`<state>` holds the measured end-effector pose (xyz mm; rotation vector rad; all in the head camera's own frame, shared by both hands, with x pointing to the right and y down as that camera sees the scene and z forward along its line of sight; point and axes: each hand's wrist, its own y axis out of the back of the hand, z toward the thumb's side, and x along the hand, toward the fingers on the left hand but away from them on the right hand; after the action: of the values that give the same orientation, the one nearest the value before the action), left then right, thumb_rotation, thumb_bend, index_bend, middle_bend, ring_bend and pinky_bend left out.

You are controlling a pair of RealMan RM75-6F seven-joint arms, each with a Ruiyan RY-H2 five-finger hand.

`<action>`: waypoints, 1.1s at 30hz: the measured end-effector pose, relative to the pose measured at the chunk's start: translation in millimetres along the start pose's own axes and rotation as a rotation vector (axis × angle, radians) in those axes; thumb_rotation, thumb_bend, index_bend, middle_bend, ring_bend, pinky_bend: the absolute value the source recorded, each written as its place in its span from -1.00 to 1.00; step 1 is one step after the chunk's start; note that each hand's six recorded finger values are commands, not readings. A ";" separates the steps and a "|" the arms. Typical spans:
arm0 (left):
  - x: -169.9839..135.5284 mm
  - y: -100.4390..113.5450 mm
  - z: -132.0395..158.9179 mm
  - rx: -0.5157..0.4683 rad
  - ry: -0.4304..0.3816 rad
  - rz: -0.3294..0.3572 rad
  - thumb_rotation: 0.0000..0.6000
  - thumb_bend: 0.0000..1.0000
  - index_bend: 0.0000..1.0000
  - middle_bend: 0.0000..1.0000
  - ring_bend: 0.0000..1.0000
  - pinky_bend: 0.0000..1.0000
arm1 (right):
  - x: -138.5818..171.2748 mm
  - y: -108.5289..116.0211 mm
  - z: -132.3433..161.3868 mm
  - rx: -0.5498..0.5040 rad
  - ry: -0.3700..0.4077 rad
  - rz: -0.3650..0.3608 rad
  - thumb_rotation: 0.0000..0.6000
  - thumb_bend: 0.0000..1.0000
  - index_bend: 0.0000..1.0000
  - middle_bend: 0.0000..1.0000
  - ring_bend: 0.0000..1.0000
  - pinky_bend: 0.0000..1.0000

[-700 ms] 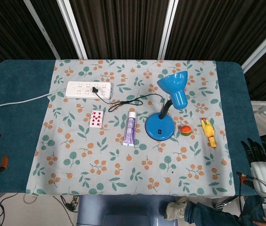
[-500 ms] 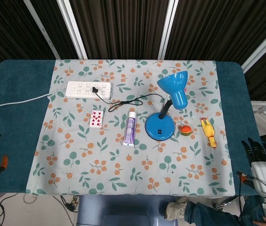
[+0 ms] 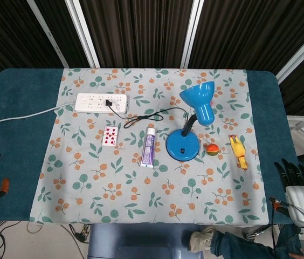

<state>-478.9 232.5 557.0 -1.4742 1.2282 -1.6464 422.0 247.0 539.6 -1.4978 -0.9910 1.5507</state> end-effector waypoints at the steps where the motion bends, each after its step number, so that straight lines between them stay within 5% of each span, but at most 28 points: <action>1: 0.0 0.0 0.0 0.000 0.000 0.000 1.00 -0.15 -0.67 -0.92 -1.00 -0.92 | 0.0 -0.1 0.4 -0.003 -0.001 -0.003 1.00 -0.43 -1.00 -0.93 -0.86 -1.00; 11: 0.2 -0.7 -0.1 0.001 0.002 -0.002 1.00 -0.15 -0.68 -0.92 -1.00 -0.92 | -0.2 -3.3 2.1 -0.010 0.004 0.013 1.00 -0.43 -1.00 -0.91 -0.73 -0.86; 16: -0.4 -3.0 0.2 0.001 0.008 -0.015 1.00 -0.15 -0.68 -0.92 -1.00 -0.92 | 1.3 -13.3 13.6 -0.009 0.061 0.067 1.00 -0.43 -1.00 -0.40 -0.14 -0.54; 20: 0.1 -3.0 -0.1 -0.002 0.015 -0.017 1.00 -0.15 -0.68 -0.92 -1.00 -0.92 | -6.9 -22.4 30.7 -0.016 0.134 0.129 1.00 -0.21 -0.98 0.02 0.26 -0.34; 33: 0.4 -4.5 -0.8 -0.018 0.025 -0.033 1.00 -0.15 -0.68 -0.93 -1.00 -0.91 | -78.8 -47.6 108.1 -0.050 0.303 0.278 1.00 0.11 -0.96 0.43 0.67 0.12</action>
<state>-479.1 234.1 561.2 -1.4960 1.2411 -1.6842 316.7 192.2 617.5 -1.9028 -0.6722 1.4327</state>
